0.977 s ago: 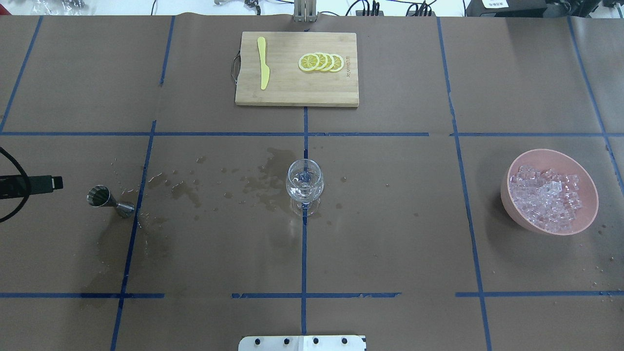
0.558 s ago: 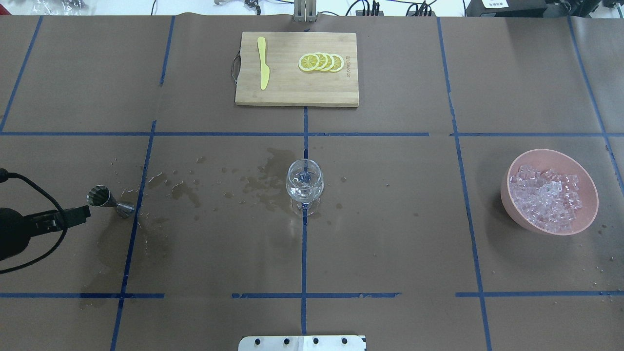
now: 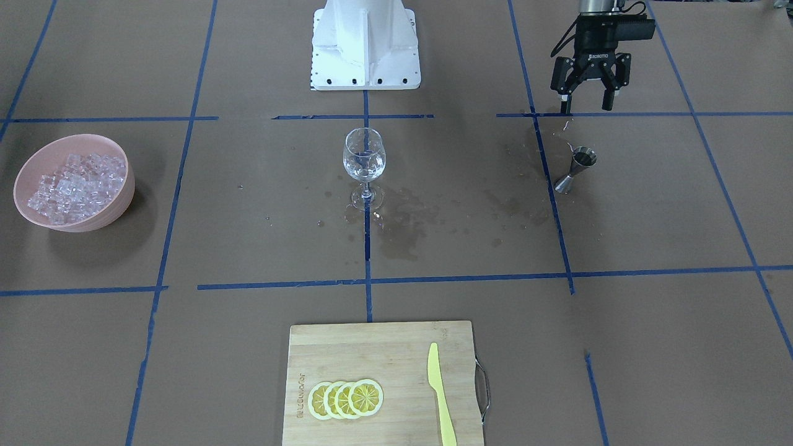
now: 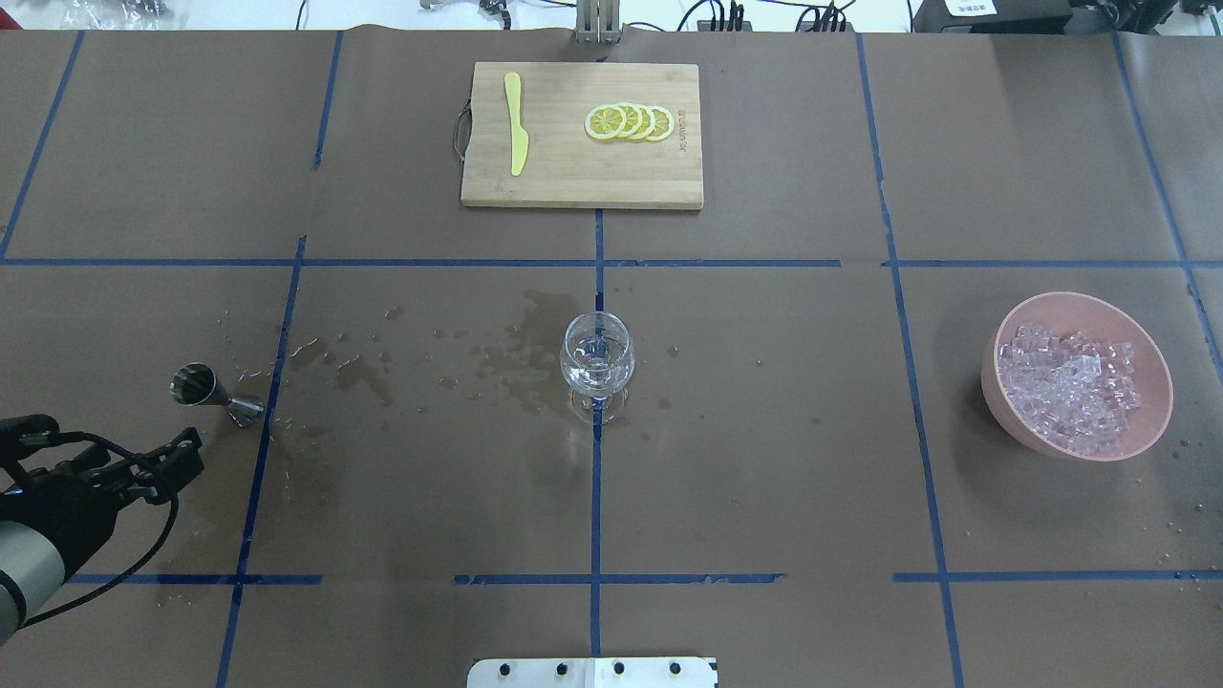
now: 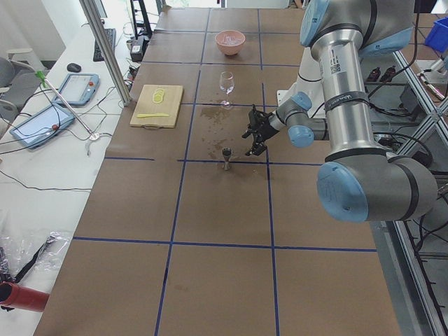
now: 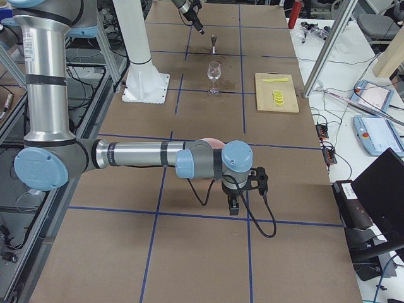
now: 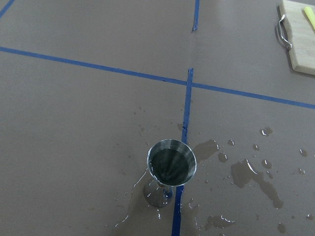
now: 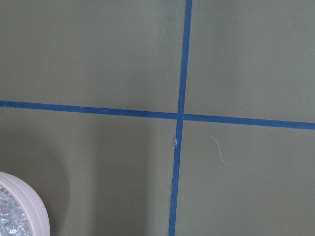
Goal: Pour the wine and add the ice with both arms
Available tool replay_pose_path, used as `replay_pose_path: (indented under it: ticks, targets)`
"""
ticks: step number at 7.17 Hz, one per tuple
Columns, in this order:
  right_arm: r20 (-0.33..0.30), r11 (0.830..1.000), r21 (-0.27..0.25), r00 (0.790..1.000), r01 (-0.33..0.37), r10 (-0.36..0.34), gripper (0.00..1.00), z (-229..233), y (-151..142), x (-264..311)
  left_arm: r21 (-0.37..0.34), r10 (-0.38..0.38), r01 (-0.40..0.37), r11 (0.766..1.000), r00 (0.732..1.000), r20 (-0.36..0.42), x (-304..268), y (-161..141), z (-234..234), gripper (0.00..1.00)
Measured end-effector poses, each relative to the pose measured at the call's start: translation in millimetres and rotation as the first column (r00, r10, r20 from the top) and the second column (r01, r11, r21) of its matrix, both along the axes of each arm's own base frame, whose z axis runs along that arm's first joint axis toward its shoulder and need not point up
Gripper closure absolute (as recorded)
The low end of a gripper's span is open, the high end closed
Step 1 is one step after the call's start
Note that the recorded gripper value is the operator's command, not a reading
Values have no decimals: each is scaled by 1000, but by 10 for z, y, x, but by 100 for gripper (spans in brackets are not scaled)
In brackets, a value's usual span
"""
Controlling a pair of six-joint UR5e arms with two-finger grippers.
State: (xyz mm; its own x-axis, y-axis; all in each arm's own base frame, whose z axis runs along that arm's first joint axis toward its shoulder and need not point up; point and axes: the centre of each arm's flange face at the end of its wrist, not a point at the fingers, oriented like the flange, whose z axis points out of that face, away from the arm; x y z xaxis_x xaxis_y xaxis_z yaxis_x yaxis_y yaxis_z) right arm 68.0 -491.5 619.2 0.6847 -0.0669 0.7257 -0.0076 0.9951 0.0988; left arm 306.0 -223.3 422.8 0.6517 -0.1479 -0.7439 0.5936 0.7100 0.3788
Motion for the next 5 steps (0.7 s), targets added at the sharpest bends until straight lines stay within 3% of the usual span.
replay_pose_path:
  ticks: [5]
  targets:
    - [8, 1000, 29, 1000, 0, 0, 0, -159, -11, -4, 209, -181, 163, 964, 981, 72, 694, -40, 622, 2]
